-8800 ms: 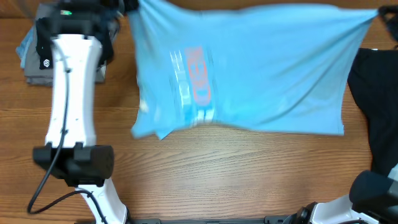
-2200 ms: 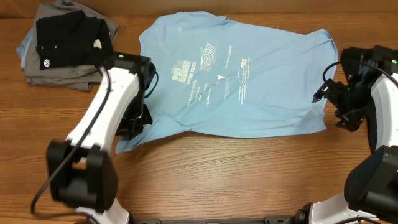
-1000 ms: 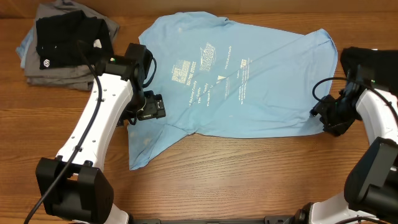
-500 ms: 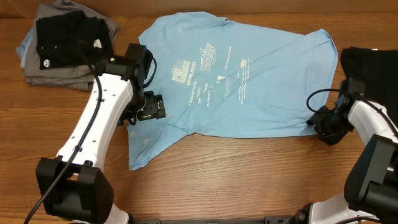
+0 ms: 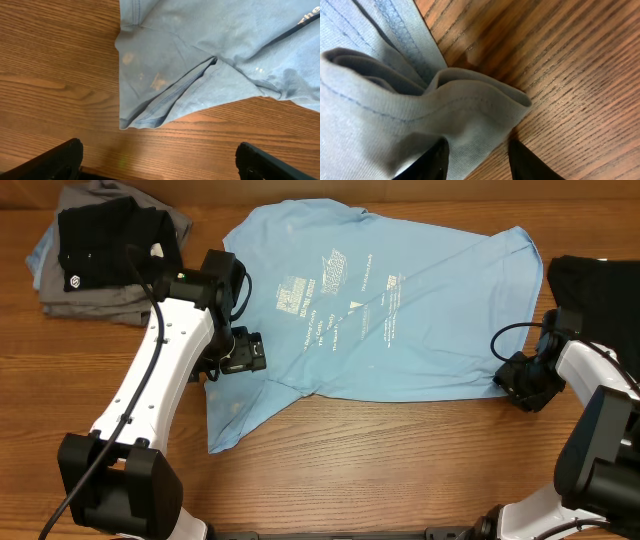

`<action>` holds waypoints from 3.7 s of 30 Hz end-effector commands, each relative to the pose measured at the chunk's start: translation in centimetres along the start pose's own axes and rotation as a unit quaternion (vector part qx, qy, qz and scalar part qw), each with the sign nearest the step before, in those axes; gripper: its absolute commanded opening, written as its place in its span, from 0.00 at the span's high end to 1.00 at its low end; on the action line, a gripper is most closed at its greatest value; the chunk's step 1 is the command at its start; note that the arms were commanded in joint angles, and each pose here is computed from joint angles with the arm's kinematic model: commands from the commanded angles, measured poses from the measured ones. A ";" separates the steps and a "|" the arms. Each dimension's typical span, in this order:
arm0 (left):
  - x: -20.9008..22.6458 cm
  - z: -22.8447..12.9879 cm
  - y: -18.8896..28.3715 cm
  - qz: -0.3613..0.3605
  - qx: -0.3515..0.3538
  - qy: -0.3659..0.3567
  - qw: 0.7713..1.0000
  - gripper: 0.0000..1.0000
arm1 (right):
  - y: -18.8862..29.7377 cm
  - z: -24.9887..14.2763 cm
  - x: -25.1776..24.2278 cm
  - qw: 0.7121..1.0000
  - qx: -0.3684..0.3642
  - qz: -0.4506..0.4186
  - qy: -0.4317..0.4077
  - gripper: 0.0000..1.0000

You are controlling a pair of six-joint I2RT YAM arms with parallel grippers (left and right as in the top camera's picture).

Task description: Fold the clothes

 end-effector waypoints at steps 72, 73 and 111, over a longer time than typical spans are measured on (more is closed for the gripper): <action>-4.8 6.4 -11.2 -0.078 0.028 -0.030 0.996 0.30 | 8.9 -3.6 0.5 0.984 -0.023 0.159 -0.073 0.81; -4.8 6.5 -11.6 -0.078 0.030 -0.029 0.996 0.29 | 8.0 -3.7 0.4 0.986 -0.013 0.149 -0.075 0.83; 4.8 -0.2 -17.3 -0.064 0.157 0.133 0.977 0.15 | -0.9 -5.2 -3.9 0.990 0.053 -0.001 -0.134 0.96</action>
Point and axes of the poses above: each gripper's point midway between its finger pads, its own y axis back along the fingers, its own x axis along the line the jaws close on, z = x × y, the point moved 2 cm from there along y, back along the fingers, and after that the axes turned 14 degrees about -y, right-handed, at the moved point
